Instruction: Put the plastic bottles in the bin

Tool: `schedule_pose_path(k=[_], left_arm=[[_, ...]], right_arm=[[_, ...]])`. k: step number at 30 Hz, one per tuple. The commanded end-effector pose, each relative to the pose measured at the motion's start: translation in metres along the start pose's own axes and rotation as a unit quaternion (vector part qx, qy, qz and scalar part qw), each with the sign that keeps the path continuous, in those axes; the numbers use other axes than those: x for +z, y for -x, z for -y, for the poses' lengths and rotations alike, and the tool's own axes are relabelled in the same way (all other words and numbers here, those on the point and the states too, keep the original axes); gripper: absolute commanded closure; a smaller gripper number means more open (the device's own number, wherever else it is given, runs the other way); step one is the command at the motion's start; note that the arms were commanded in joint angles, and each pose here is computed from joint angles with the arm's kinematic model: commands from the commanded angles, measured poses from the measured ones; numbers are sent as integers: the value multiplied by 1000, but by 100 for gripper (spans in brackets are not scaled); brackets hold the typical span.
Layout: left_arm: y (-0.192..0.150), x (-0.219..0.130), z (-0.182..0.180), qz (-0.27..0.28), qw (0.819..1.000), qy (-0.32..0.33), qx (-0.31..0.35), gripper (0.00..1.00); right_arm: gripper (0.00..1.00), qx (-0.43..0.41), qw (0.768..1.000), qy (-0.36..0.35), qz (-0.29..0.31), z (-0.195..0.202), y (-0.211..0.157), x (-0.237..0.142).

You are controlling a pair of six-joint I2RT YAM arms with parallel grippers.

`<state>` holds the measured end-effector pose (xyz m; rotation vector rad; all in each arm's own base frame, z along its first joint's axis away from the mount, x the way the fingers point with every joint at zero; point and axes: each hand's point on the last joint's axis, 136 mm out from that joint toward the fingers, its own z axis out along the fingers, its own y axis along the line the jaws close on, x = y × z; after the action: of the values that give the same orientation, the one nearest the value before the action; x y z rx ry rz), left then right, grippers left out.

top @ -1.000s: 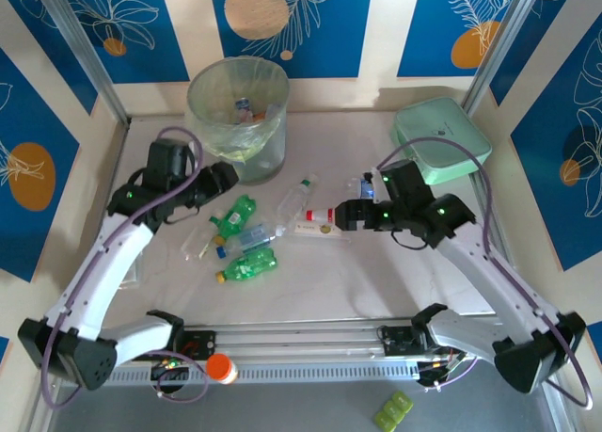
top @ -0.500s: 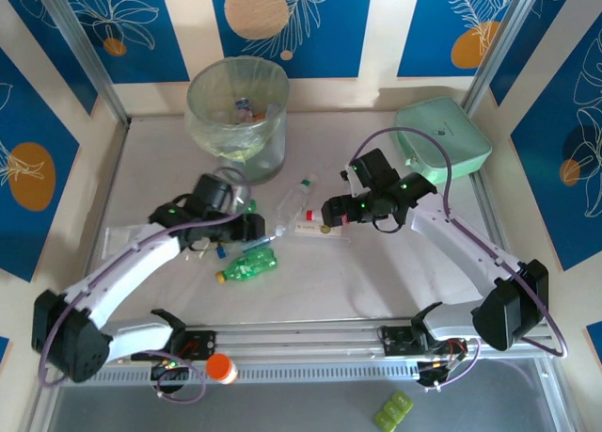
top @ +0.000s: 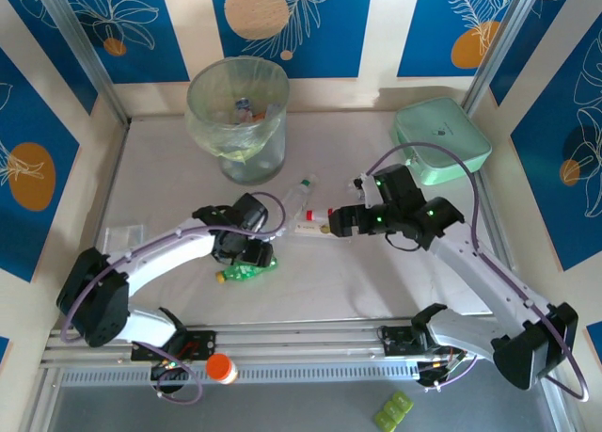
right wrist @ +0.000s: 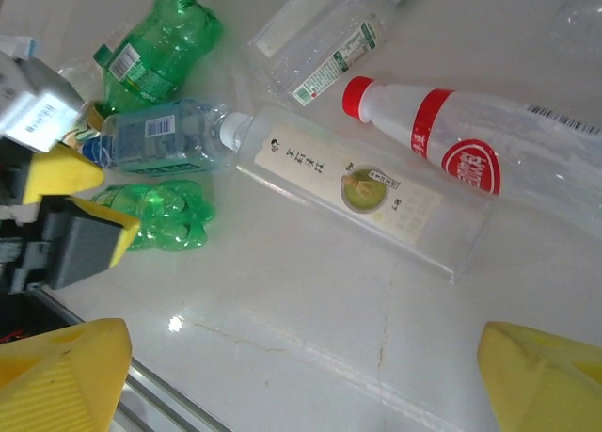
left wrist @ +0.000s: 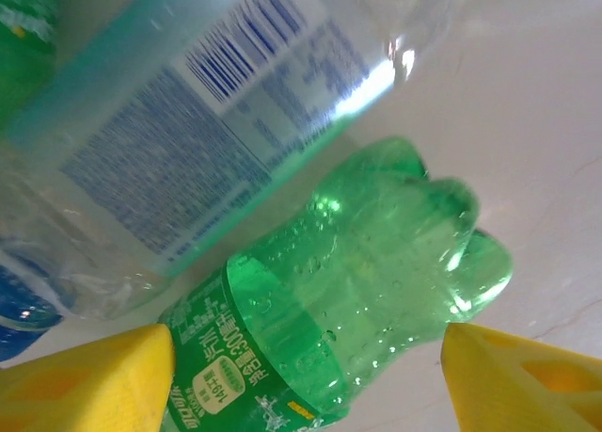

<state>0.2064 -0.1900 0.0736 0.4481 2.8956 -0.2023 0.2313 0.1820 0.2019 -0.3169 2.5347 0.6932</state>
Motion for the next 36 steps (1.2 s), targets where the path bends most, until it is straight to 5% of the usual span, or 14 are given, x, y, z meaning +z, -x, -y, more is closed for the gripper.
schedule_pose_path(k=[1,19,30,36], left_arm=[[-10,-1,-6,-21,997,50,48,25],[-42,27,32,-113,989,1,95,28],[-37,34,39,-109,990,-8,90,40],[-22,7,46,-62,993,-29,95,47]], right_arm=[[5,14,999,42,10,-6,-5,-8],[3,31,994,104,29,-13,-7,-16],[3,38,993,102,38,-14,-8,-25],[3,55,990,118,46,-19,-8,-32]])
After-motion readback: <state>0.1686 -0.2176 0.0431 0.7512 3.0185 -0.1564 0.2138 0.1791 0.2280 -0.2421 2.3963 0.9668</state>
